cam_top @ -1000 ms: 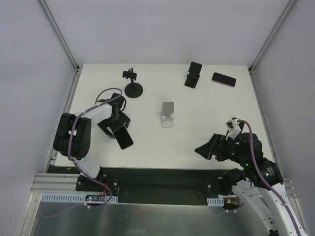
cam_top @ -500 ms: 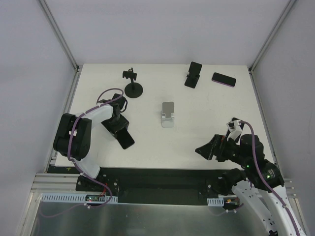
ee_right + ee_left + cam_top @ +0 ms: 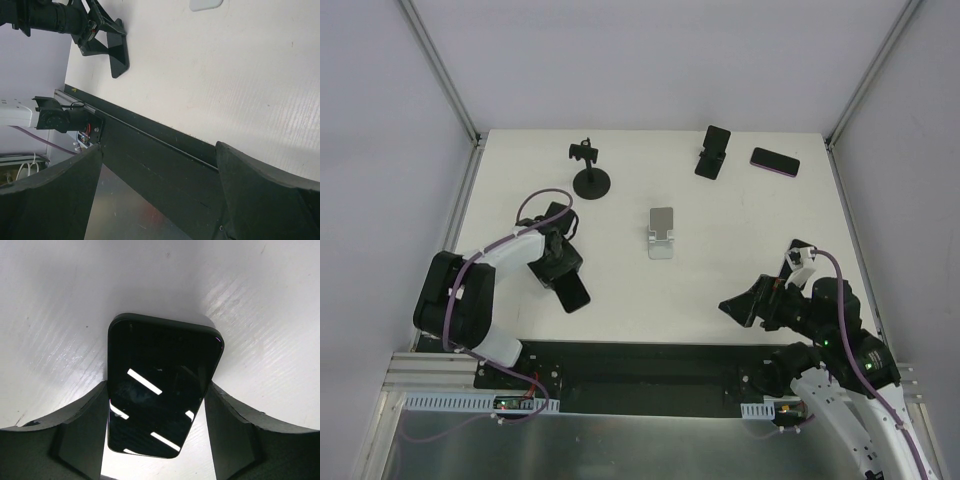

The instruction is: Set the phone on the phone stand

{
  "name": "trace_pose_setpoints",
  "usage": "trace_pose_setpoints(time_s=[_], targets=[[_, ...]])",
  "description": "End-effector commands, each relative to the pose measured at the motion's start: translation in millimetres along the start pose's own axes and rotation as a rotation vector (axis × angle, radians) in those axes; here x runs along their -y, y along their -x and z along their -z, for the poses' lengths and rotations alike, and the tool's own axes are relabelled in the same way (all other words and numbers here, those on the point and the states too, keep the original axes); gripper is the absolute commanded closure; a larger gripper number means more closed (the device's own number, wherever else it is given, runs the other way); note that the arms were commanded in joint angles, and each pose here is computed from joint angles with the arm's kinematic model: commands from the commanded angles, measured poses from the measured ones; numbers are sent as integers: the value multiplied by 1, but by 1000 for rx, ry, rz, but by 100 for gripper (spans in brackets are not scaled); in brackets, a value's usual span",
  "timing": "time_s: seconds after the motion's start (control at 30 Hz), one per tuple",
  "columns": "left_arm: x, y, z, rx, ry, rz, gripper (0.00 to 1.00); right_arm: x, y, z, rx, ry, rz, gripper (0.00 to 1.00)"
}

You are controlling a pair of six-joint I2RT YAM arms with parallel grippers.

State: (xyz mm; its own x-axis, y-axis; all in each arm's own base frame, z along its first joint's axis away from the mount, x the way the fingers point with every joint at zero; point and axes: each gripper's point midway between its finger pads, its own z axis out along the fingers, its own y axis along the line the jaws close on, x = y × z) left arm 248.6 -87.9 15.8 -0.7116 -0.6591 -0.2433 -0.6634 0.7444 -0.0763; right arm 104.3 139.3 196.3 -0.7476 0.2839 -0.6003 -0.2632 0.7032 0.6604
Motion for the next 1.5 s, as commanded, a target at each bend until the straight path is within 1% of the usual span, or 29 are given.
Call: trace_pose_setpoints(time_s=[0.0,0.2,0.27,0.3,0.37,0.43,0.53,0.6,0.63,0.7,0.77,0.87,0.9,0.93,1.0,1.07,1.1,1.13,1.2,1.27,1.3,1.47], targets=[[-5,-1,10,50,-26,-74,100,-5,7,5,33,8,-1,4],[24,15,53,200,-165,-150,100,-5,8,5,38,8,2,4],[41,18,74,256,-224,-178,100,-5,8,6,39,7,1,4],[45,22,81,296,-228,-187,100,-4,8,6,41,5,2,4],[59,22,98,338,-270,-220,100,-5,9,6,45,4,2,4],[66,24,104,363,-276,-239,100,-4,8,6,42,-1,-1,4],[78,26,111,370,-293,-262,100,-3,9,6,48,-4,-3,4],[92,27,121,406,-308,-300,100,-1,8,6,48,-9,-5,4],[99,33,130,446,-317,-299,100,-1,8,6,49,-11,-8,4],[111,31,140,479,-337,-332,100,0,8,5,51,-15,-14,4],[127,33,162,544,-371,-339,100,-1,8,6,53,-13,-13,4],[148,36,186,607,-410,-328,100,0,10,7,58,-21,-15,4],[156,29,186,606,-414,-347,100,-1,10,7,60,-21,-16,4],[166,30,197,621,-438,-339,100,-1,11,8,61,-23,-14,4],[182,23,196,638,-434,-358,100,-2,12,9,65,-21,-18,4],[199,22,206,668,-454,-359,100,-3,14,11,76,-22,-24,4],[207,21,197,685,-427,-370,100,-4,15,12,81,-22,-26,4],[218,17,205,702,-450,-375,100,-4,16,12,90,-25,-30,4],[235,11,199,712,-455,-382,100,-7,20,15,104,-21,-33,4],[250,6,203,733,-474,-392,100,-7,21,17,111,-27,-35,4],[259,3,197,742,-476,-396,100,-8,23,20,119,-26,-31,4],[283,-5,188,759,-497,-419,100,-4,22,24,125,-57,-28,4]])
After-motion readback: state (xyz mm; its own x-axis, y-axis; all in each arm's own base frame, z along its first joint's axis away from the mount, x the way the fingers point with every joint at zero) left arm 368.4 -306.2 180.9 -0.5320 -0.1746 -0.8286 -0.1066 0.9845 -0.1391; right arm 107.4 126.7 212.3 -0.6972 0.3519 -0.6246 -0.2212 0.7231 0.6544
